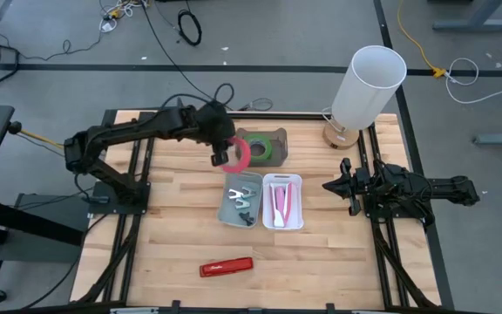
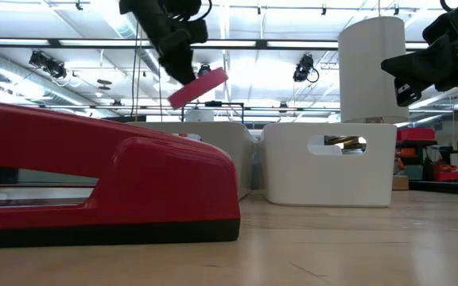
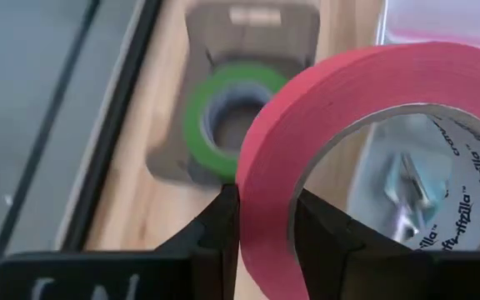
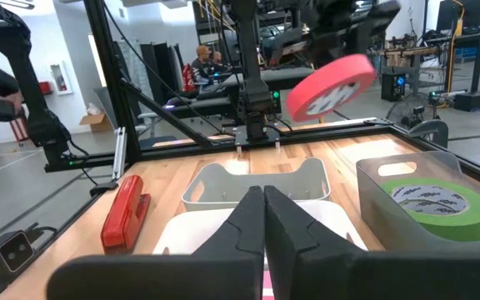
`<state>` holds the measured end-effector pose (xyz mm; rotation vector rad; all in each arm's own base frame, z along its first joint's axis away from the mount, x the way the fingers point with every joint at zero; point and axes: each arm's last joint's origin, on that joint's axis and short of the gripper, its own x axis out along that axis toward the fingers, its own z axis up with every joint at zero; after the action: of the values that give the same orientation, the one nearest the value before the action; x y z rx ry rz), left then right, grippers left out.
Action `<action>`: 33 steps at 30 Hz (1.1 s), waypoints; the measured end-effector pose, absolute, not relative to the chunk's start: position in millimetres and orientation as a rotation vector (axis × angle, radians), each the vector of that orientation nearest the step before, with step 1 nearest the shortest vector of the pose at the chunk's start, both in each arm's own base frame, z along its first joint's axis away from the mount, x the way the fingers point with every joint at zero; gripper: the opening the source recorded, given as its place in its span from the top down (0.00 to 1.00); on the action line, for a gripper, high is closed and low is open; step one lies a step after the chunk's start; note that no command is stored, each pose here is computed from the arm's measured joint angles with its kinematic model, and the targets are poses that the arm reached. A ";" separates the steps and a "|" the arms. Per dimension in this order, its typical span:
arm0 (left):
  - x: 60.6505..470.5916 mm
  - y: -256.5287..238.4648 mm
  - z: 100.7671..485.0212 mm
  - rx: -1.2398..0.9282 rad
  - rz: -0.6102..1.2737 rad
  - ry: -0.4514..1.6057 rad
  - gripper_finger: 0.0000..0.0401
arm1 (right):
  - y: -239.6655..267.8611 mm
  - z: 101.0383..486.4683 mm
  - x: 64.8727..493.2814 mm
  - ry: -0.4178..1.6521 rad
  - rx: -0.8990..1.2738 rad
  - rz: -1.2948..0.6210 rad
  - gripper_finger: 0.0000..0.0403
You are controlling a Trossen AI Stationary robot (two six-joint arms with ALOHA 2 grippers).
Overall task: Pick and place Stapler, Stapler remover, tape
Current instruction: Put the pink tape in the black bin
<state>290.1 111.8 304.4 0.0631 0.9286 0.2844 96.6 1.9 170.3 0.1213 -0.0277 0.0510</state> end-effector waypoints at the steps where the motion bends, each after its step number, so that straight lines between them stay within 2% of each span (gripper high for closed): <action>1: 291.3 114.3 306.1 0.080 0.282 0.905 0.76 | 1.9 170.3 96.6 -0.027 0.121 0.051 0.99; 10: 303.1 128.6 312.5 0.166 0.260 0.754 0.76 | 1.9 170.3 96.6 -0.027 0.121 0.051 0.99; 22: 323.2 161.6 274.3 0.191 0.258 0.806 0.76 | 1.9 170.3 96.6 -0.027 0.121 0.051 0.99; 33: 342.8 186.8 252.0 0.230 0.274 0.717 0.76 | 1.9 170.3 96.6 -0.027 0.121 0.052 0.99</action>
<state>342.8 186.8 252.0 0.2297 0.7170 0.2740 96.6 1.9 170.3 0.1213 -0.0273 0.0517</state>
